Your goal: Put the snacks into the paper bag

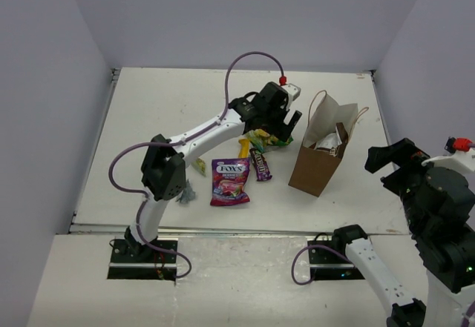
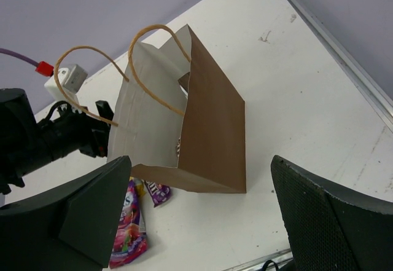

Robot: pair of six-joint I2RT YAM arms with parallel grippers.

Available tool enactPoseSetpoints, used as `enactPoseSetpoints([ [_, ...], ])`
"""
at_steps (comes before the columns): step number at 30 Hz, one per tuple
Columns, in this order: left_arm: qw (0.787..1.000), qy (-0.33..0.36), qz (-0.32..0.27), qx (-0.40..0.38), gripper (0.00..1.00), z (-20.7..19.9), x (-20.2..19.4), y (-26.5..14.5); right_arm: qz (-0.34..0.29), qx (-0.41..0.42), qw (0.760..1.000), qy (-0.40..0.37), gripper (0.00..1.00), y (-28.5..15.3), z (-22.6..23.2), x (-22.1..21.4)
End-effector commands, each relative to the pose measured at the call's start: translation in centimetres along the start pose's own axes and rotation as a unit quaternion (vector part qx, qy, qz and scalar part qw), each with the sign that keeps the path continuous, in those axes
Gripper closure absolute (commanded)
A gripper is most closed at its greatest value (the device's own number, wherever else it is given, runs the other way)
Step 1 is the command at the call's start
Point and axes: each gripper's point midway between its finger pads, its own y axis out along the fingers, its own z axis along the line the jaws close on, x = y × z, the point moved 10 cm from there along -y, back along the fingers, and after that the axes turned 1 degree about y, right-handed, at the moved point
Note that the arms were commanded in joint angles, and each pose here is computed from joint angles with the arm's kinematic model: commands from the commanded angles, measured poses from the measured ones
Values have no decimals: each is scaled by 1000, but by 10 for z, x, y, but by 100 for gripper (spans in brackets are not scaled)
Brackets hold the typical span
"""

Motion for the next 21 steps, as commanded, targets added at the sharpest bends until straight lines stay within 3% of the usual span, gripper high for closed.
enactPoseSetpoints([
  [1,993,101,-9,54,0,13,9,4,4,5,1000,-7,1,0,3,2],
  [9,986,159,15,48,0,9,-8,41,10,3,1000,-13,1,4,7,5],
  [18,981,194,0,30,0,3,-13,74,17,-2,1000,-10,1,5,7,4],
  [21,982,184,14,36,14,10,-21,89,16,-6,1000,-12,1,5,6,4],
])
